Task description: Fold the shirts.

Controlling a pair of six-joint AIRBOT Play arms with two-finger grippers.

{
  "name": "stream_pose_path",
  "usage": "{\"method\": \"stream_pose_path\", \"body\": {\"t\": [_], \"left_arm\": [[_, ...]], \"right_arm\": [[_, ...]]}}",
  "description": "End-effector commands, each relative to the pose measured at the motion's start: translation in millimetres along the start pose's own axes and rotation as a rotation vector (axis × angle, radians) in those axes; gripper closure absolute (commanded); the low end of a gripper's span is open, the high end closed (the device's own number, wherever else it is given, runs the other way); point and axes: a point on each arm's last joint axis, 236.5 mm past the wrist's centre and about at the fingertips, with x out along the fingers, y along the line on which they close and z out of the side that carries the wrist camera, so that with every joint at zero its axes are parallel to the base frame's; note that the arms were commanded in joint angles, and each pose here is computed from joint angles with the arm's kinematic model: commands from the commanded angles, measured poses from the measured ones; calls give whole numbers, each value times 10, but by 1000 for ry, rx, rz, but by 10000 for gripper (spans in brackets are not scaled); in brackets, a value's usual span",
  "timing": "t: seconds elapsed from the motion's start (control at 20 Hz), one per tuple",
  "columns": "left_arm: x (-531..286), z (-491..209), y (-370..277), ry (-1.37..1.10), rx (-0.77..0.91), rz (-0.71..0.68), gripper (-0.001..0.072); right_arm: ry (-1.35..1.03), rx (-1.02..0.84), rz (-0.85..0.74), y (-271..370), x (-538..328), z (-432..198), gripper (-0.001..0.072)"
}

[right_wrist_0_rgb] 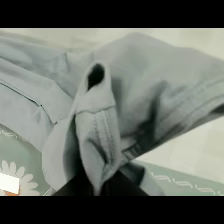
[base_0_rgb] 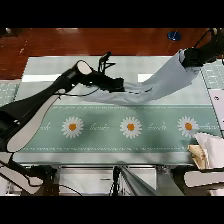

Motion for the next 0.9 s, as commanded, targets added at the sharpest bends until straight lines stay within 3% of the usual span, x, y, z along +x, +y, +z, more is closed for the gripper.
{"method": "stream_pose_path", "body": {"t": [0.0,0.05,0.85], "left_arm": [[315,-18,-362,-38,-137,-124,638],[358,-21,-404,-42,-161,-142,683],[948,-631,-314,126,-469,-112,686]], "right_arm": [[46,12,-4,19,-61,-134,682],[58,9,-2,38,-58,-161,683],[-6,-238,-17,1064,-288,-177,682]]}}
